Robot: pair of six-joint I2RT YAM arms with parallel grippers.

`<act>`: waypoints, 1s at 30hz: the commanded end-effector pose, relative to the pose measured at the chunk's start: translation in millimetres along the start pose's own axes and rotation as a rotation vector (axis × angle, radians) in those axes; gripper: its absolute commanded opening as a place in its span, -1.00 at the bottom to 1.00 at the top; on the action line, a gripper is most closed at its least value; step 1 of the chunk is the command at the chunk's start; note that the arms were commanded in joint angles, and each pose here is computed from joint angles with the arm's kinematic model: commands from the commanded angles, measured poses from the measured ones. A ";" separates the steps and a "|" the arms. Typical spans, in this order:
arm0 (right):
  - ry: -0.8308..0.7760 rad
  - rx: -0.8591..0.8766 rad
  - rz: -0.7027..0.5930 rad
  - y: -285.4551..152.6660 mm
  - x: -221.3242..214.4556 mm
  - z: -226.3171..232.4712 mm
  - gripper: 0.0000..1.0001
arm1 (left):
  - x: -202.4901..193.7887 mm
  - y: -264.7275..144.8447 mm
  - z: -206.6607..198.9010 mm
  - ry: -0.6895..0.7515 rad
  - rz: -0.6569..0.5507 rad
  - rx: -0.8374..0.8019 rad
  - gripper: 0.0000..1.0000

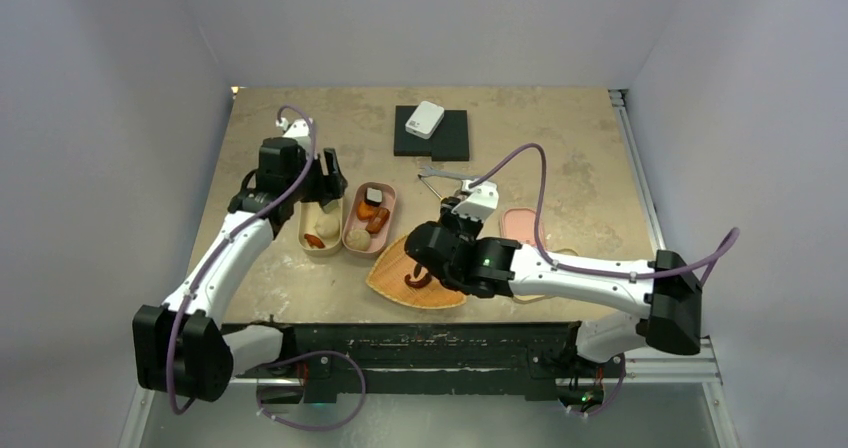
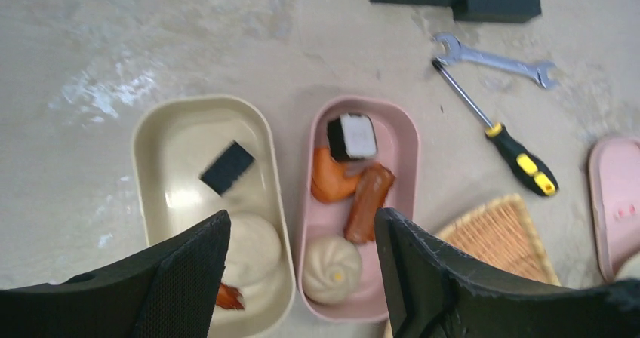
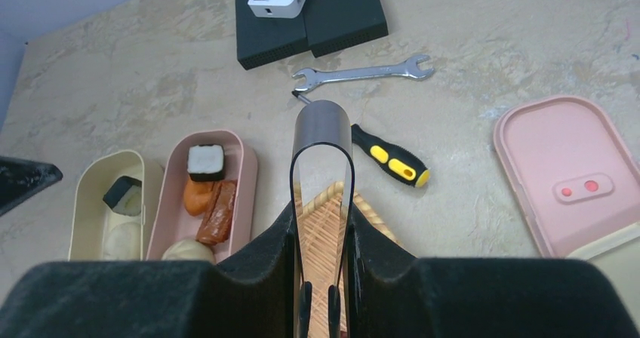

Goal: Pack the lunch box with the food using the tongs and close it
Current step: Adjust the fake food on the plate, then adjust the plate at the center of the board.

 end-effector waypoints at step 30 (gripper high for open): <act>0.052 0.190 -0.160 21.6 107.8 -55.8 -0.84 | -57.0 57.7 -149.8 0.398 0.247 -0.685 0.20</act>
Point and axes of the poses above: each gripper's point midway between its finger pads, its own y axis out along the fingers, its own z axis along the line the jaws close on, x = y × z, the point moved 10 cm from there along -y, back along the fingers, and after that the axes turned 7 degrees about y, right-handed, at the moved point
